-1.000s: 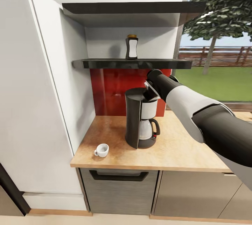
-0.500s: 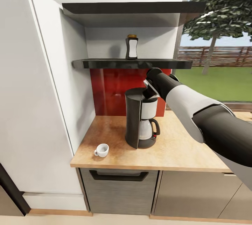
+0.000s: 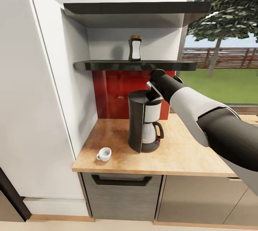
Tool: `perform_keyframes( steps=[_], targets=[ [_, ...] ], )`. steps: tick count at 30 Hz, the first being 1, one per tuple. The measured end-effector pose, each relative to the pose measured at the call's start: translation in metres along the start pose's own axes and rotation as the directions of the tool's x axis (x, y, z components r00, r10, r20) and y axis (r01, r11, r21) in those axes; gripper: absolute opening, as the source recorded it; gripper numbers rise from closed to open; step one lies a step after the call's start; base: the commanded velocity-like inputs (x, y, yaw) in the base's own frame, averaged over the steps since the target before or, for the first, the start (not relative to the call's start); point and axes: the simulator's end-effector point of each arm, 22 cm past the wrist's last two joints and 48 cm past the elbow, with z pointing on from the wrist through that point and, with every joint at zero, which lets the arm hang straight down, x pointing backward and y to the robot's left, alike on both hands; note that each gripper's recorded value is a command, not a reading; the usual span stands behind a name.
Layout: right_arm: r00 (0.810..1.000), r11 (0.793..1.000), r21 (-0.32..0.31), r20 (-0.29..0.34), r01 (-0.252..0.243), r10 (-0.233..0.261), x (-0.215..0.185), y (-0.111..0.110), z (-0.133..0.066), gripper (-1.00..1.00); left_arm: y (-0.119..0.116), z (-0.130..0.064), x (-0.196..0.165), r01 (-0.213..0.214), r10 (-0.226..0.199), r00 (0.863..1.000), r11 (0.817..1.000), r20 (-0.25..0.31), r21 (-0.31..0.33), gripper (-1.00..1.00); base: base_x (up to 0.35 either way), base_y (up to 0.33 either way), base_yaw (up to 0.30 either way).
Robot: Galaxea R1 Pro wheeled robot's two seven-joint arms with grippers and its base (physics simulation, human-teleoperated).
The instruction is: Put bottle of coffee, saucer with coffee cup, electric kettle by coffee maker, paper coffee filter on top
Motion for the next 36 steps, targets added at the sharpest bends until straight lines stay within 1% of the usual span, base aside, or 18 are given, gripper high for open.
perform_keyframes(
  steps=[32,36],
  targets=[
    [1.000,1.000,-0.015,0.004,-0.007,0.007,-0.0010,0.0029,-0.0003,-1.00,-0.0005,0.0000,0.0000,-0.003,0.003,1.000,1.000,0.000,0.002,1.00,0.000,0.000,0.000],
    [1.000,0.999,-0.027,0.006,-0.018,0.018,-0.0014,0.0047,-0.0004,-1.00,-0.0005,0.0000,0.0000,-0.004,0.004,1.000,1.000,0.000,0.002,1.00,0.000,0.000,0.000]
  ],
)
